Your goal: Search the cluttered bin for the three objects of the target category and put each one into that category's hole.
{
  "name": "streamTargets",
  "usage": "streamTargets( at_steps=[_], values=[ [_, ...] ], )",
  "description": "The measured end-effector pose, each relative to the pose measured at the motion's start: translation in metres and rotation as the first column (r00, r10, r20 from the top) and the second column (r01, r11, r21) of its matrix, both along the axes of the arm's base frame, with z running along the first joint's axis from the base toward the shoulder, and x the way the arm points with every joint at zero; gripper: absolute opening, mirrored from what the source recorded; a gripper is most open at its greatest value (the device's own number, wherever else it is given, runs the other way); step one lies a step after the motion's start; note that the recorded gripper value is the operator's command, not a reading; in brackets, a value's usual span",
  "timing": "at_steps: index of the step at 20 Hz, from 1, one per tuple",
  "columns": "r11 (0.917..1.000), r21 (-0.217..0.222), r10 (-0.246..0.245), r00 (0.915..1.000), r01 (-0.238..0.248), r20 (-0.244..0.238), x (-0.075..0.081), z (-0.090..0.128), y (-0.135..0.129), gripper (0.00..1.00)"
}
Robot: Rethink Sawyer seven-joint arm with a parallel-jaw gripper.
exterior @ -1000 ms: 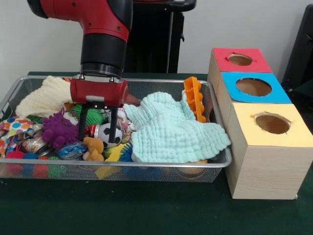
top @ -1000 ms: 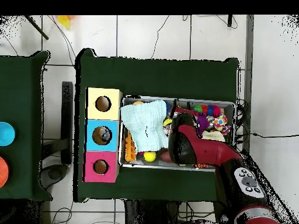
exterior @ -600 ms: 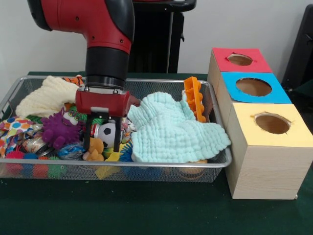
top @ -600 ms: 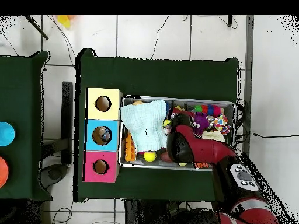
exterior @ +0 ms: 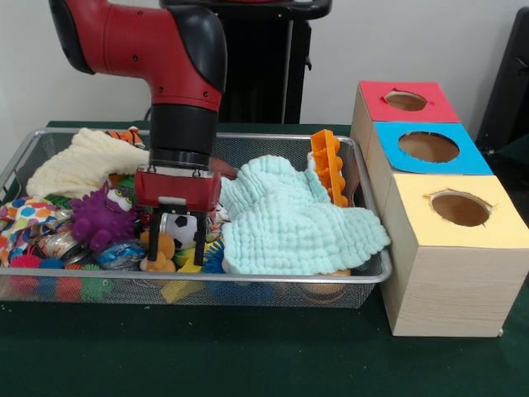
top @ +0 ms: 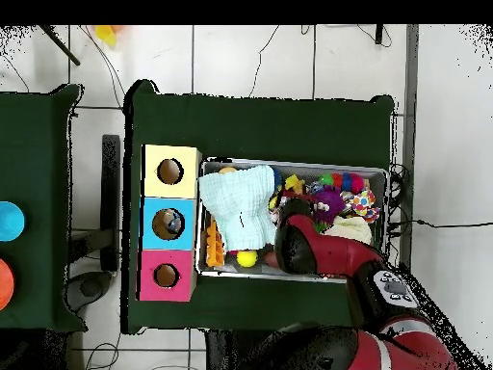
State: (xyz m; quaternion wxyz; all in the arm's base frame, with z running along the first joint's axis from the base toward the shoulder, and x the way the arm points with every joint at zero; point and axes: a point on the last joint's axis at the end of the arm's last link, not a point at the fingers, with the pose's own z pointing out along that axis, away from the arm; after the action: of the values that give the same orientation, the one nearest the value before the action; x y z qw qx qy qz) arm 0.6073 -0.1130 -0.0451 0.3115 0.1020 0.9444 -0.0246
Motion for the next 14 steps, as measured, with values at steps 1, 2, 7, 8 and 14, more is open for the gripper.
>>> streamTargets(
  at_steps=[1,2,7,8,14],
  values=[
    [1.0000,-0.009,0.000,1.0000,0.000,0.009,-0.002,0.000,-0.003,1.00],
    [0.9999,-0.013,0.000,0.9999,0.000,0.014,-0.002,0.000,-0.004,1.00],
    [0.9992,-0.039,0.000,0.9993,0.001,0.037,-0.004,0.003,-0.013,1.00],
    [0.9991,-0.041,0.000,0.9993,0.001,0.038,-0.005,0.003,-0.014,1.00],
    [0.9978,-0.067,-0.002,0.9993,0.004,0.038,-0.007,0.009,-0.023,1.00]
  ],
)
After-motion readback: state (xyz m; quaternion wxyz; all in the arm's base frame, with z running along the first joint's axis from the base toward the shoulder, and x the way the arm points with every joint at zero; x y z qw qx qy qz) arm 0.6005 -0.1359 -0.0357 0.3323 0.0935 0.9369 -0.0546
